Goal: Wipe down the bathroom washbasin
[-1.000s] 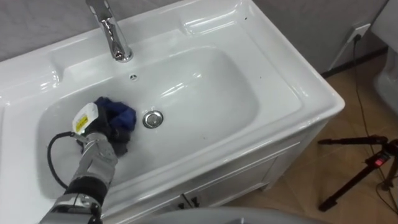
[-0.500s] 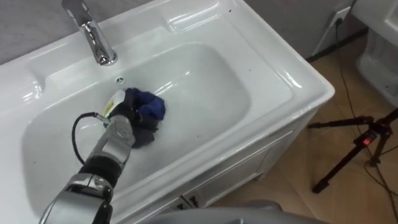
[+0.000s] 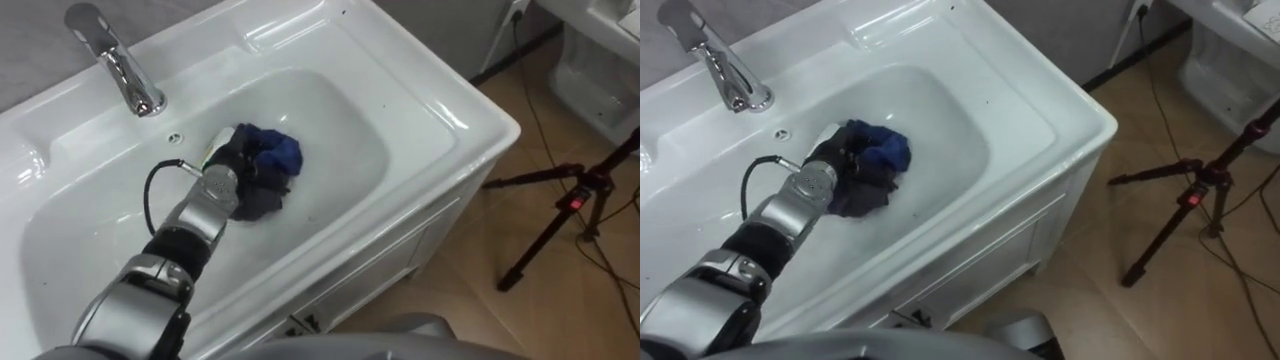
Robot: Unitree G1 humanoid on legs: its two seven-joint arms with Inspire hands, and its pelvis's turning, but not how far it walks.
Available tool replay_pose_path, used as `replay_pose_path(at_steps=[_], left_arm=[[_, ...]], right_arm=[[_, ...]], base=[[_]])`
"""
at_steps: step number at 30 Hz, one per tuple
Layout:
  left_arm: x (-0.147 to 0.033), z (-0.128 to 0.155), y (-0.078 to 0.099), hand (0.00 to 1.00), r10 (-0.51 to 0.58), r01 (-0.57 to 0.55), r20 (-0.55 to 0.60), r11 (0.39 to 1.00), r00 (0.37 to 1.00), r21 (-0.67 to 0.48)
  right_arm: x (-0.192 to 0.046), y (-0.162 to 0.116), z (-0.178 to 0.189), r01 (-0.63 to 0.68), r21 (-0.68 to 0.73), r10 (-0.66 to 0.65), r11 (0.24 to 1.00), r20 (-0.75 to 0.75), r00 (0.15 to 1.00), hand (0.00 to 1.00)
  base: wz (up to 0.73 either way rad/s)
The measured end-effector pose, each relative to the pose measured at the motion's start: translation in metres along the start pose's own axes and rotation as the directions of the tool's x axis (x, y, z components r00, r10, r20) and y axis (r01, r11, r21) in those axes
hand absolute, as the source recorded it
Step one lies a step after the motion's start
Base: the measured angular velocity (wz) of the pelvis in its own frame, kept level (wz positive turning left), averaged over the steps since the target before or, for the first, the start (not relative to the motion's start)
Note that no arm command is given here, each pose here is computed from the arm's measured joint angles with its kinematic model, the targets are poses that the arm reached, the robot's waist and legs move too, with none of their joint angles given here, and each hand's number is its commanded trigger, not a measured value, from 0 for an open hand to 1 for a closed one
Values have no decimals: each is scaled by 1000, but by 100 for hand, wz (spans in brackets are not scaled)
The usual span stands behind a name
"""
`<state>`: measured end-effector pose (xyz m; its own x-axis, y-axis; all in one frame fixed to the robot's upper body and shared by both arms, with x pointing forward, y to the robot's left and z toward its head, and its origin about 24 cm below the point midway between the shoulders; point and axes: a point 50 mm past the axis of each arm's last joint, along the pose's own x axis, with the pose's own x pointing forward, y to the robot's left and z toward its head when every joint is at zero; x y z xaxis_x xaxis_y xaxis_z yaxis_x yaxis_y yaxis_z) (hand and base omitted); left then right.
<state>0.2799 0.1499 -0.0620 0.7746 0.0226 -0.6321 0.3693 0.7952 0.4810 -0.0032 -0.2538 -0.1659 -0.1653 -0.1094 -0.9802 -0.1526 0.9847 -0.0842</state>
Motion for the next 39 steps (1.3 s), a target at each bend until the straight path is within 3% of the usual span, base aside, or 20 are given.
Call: replay_pose_path(at_steps=[9,20,28,33,39], left_arm=[[-15,69,1,100,-21,17,273,1000,962,19],[-17,89,10,100,-42,29,327,999,944,46],[-11,76,10,100,-51,37,270,998,961,56],[-3,19,-2,100,-72,66,102,996,992,60],[-9,-31,-10,100,-73,73,19,997,997,-1]], right_arm=[[-1,-5,4,11,0,-11,1000,18,1000,0],[-1,-6,1,-5,-19,6,1000,12,1000,0],[-2,-7,2,8,-19,-8,1000,15,1000,0],[-2,-7,3,31,-16,-31,999,29,999,0],[3,9,-10,3,-12,-3,1000,5,1000,0]], base=[[1],[0],[-1],[-7],[1]])
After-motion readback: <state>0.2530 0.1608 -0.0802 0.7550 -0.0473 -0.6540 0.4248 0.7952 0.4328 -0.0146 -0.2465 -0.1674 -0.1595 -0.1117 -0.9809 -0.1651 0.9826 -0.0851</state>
